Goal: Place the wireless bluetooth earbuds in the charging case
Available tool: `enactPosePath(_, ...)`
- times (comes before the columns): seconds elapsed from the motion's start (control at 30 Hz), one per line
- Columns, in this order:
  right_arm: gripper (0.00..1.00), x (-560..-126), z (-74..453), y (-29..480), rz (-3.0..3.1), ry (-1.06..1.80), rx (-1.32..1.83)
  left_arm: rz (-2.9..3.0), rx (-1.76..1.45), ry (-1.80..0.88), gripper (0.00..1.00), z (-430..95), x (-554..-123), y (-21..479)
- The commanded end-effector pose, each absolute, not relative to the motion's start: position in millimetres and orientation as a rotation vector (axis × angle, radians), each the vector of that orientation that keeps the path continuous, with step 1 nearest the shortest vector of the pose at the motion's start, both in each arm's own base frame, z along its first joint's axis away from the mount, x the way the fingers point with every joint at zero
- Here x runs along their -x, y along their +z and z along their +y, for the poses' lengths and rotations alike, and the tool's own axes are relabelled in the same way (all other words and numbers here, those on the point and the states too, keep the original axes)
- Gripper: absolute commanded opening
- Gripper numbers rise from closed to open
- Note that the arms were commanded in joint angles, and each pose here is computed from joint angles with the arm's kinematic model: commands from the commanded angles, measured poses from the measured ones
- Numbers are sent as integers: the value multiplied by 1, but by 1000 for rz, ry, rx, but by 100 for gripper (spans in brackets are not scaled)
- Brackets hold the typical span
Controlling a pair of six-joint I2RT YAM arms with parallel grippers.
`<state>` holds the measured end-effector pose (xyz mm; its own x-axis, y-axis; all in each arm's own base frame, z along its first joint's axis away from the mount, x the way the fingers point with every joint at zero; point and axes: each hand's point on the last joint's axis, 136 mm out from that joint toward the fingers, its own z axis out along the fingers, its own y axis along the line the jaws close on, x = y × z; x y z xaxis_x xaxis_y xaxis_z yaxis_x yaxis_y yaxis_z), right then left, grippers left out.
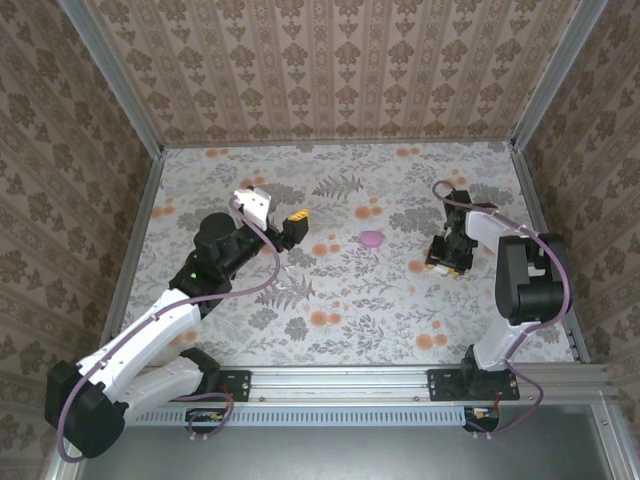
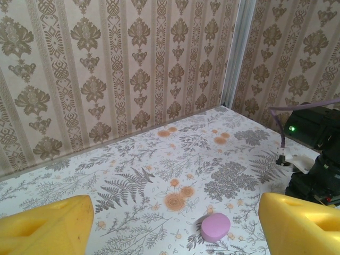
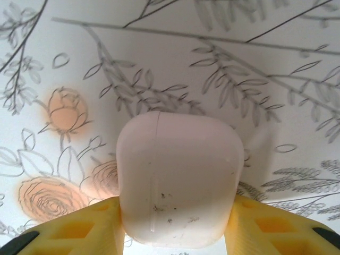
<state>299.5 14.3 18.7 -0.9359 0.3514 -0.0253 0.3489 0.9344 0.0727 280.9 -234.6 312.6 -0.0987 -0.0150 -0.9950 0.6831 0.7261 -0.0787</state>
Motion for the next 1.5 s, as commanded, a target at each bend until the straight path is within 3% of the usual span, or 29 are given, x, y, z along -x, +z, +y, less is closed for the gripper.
enactPosePath(0.0, 49, -282, 31, 25, 3118, 121, -494, 1545, -544, -670, 82, -236, -281, 325)
enactPosePath(0.37, 51, -231, 99, 24, 3200, 156, -424, 1558, -542, -671, 82, -237, -284, 320)
enactPosePath(0.57, 55, -230, 117, 21, 3200, 193, -424, 1557, -552, -676, 82, -241, -287, 322)
enactPosePath(0.87, 60, -227, 172, 29, 3183, 536, -459, 1560, -543, -681, 82, -240, -286, 322)
enactPosePath(1.0, 60, -243, 193, 37, 3124, 585, -322, 1563, -537, -681, 82, -239, -286, 321)
enactPosePath(1.27, 60, -273, 162, 81, 2962, 390, -88, 1563, -539, -661, 82, -235, -283, 324)
enactPosePath(1.47, 61, -308, 124, 76, 2888, 605, -266, 1567, -531, -681, 82, -237, -284, 320)
